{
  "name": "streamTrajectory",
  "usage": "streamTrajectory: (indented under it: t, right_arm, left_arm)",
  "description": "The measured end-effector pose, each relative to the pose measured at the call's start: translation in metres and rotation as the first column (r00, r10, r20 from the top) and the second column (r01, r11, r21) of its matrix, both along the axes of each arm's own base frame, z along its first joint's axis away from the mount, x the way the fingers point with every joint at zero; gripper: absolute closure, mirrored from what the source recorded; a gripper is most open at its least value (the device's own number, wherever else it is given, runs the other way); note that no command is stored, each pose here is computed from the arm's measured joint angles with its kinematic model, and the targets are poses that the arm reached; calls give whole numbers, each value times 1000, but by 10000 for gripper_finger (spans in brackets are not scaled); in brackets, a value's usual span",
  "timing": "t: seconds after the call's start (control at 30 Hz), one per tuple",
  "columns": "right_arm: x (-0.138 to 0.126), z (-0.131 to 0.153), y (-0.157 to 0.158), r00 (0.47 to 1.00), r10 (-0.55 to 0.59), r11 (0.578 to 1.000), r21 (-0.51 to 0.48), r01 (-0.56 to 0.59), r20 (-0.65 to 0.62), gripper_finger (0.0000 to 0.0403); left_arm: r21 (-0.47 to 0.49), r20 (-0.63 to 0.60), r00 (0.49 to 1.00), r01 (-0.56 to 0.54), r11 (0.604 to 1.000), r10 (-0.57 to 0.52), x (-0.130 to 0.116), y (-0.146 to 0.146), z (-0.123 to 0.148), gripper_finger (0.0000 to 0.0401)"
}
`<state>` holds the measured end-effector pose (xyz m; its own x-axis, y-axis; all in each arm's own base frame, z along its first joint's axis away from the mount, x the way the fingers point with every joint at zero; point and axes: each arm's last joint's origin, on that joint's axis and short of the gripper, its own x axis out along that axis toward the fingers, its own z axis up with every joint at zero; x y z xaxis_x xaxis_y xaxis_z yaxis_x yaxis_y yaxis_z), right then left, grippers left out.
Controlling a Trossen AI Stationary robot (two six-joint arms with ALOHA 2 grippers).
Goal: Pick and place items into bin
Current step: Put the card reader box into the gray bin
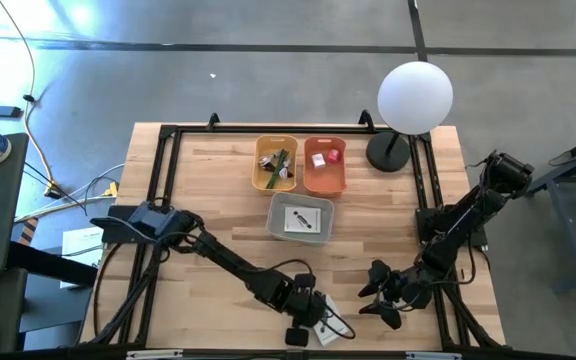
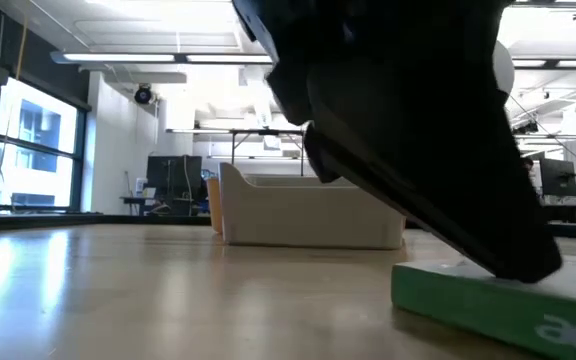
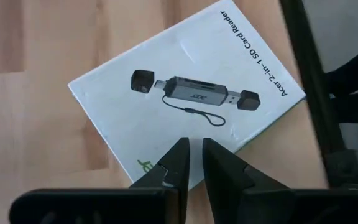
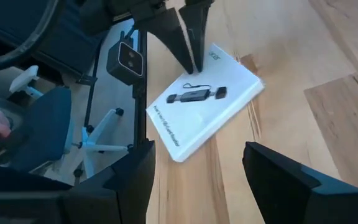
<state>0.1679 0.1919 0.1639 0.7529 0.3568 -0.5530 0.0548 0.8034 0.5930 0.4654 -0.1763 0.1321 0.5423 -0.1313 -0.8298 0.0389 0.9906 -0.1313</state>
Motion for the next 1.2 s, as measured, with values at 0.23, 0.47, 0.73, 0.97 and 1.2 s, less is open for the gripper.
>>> streamTrajectory:
  t: [0.23, 0.47, 0.73, 0.97, 1.2]
  right_arm:
    - [-1, -2, -1, 998, -33, 999, 42, 35, -47, 172]
    - [-3, -7, -6, 985, -140, 989, 37, 144, -105, 172]
    - [-5, -11, -9, 978, -155, 988, -1, 156, -137, 172]
    - [-6, -15, -13, 957, -210, 977, 2, 214, -203, 172]
    - [-6, -18, -18, 941, -244, 969, -16, 247, -233, 172]
  left_arm:
    - [50, -3, 1000, 15, 999, -15, 7, 23, -1, 374]
    - [106, -5, 999, 36, 994, -35, 12, 43, 2, 377]
    - [204, 18, 997, 72, 976, -77, 25, 49, 42, 377]
    - [188, -35, 998, 56, 981, -50, 21, 42, 76, 377]
    - [159, -171, 974, -124, 979, 151, -3, 14, 69, 371]
